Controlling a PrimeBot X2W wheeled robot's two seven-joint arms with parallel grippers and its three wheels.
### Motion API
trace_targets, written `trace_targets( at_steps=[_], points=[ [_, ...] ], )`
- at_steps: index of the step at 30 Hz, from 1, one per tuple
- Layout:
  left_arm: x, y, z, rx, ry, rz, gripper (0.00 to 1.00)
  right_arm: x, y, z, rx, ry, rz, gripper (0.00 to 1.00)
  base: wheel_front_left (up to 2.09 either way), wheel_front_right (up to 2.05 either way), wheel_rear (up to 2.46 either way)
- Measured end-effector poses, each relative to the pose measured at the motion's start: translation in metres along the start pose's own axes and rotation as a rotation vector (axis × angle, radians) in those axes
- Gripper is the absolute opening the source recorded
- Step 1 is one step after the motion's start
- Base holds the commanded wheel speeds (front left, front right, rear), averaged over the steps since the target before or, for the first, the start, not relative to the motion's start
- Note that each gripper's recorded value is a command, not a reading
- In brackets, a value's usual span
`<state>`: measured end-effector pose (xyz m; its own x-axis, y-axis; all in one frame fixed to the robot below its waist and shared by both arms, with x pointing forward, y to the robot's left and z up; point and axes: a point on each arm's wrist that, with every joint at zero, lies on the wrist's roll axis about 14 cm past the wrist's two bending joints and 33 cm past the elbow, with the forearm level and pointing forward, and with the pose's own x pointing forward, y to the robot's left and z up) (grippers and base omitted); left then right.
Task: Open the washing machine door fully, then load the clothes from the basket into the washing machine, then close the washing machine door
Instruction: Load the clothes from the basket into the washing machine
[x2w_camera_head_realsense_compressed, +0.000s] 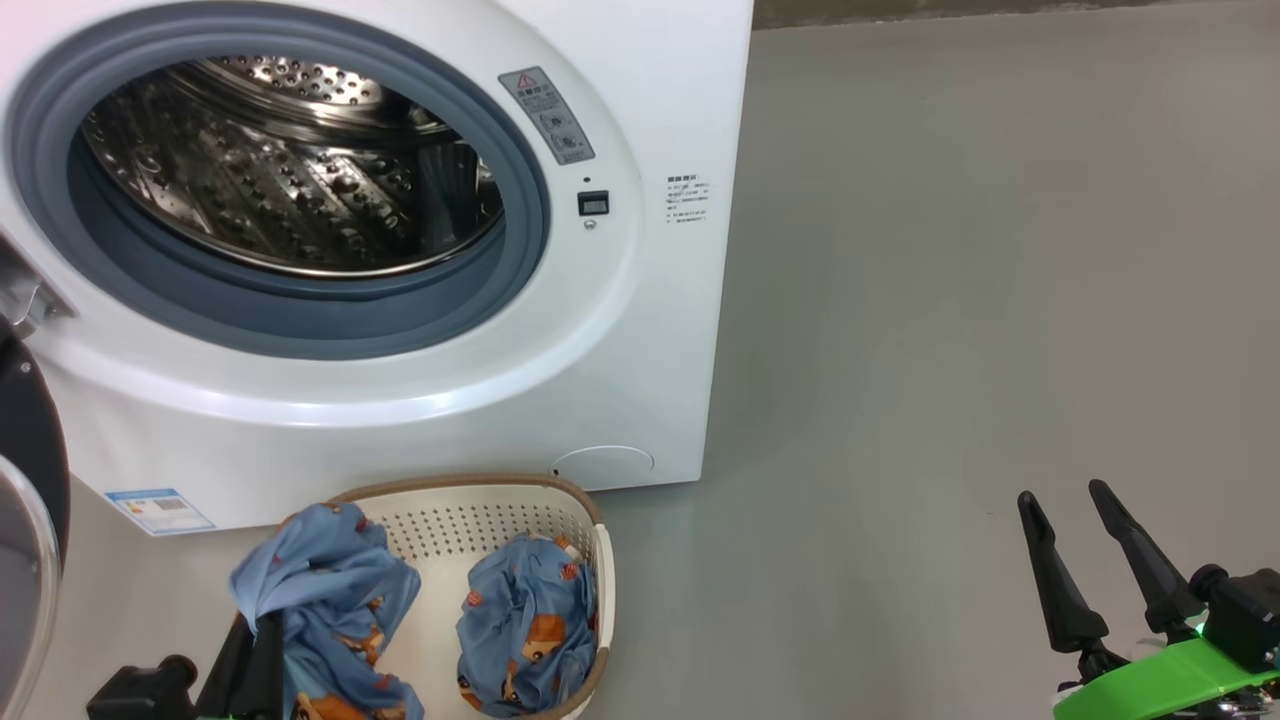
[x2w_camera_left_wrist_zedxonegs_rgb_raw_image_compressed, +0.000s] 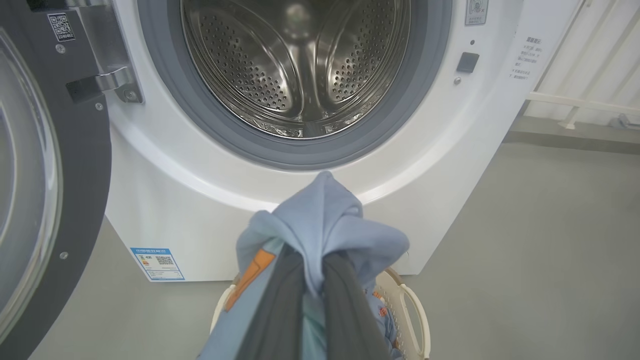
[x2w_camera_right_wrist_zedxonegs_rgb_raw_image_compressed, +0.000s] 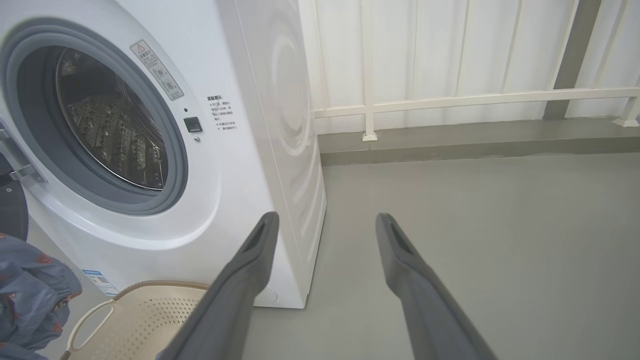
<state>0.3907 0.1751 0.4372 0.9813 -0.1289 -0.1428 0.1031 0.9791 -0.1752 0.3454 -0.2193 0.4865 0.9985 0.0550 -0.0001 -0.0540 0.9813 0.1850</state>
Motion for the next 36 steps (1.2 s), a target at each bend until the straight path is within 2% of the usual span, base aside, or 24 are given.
trace_targets(
  at_steps=[10,28,36],
  points=[
    [0.017,-0.005,-0.001,-0.013,-0.002,-0.002,0.00,0.007,-0.003,-0.012,0.011,0.034,-0.016,1.00,0.00,0.00,0.00],
    [0.159,-0.015,0.081,0.040,-0.165,-0.033,0.00,0.051,-0.001,-0.034,0.038,0.078,-0.017,1.00,0.00,0.00,0.00],
    [0.214,-0.008,0.086,0.057,-0.140,-0.006,0.00,0.065,-0.006,-0.047,0.038,0.106,-0.027,1.00,0.00,0.00,0.00]
  ],
)
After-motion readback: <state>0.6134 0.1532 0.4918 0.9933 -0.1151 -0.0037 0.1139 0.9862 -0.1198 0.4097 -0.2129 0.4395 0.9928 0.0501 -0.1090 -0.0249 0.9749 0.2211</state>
